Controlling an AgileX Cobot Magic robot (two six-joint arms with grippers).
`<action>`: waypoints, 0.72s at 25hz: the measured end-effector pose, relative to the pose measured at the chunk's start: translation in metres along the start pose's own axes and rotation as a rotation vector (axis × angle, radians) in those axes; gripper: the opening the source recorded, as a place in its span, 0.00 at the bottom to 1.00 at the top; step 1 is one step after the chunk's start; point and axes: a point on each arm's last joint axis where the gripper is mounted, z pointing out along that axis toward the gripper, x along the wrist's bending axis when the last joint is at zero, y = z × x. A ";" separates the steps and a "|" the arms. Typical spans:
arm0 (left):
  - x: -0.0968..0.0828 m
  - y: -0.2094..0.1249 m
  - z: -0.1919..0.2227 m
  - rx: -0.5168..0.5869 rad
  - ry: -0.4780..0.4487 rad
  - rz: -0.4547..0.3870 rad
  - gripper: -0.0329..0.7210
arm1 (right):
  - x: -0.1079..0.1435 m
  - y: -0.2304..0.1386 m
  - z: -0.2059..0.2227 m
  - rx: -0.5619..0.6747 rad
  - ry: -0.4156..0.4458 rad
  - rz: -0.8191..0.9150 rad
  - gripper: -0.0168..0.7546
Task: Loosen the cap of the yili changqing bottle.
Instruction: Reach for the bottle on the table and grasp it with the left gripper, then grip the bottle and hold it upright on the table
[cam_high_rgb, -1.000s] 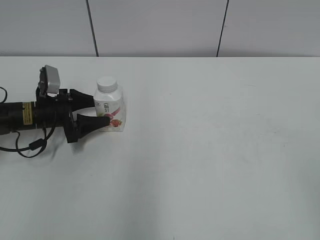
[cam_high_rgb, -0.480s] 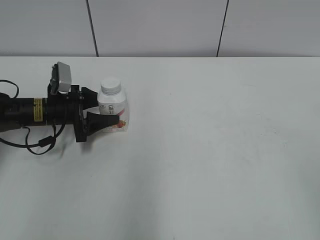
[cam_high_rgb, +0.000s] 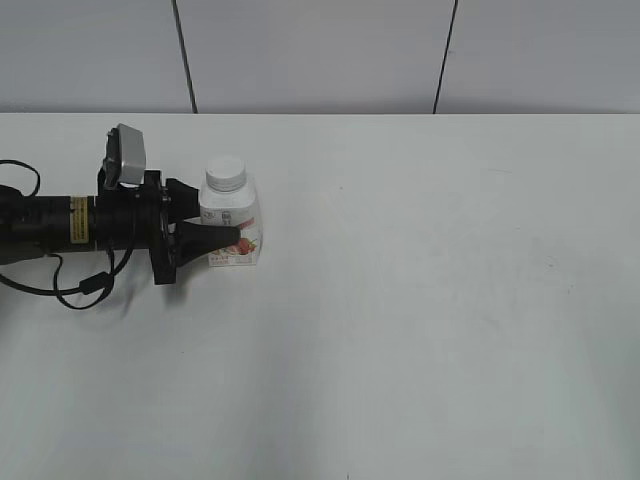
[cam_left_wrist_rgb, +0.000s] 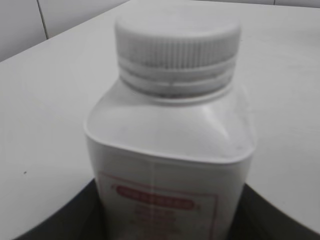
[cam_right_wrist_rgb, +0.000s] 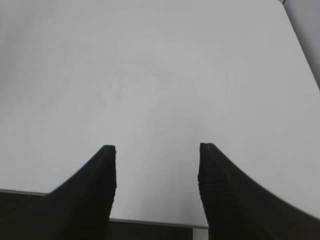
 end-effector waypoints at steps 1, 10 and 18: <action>0.000 0.000 0.000 0.000 0.001 0.000 0.54 | 0.000 0.005 0.004 0.031 0.017 0.009 0.58; 0.000 0.000 0.000 -0.001 0.002 -0.002 0.53 | -0.008 0.085 0.056 0.324 0.099 0.160 0.58; 0.000 0.000 0.001 -0.002 0.000 -0.002 0.53 | -0.021 0.143 0.140 0.563 0.117 0.197 0.58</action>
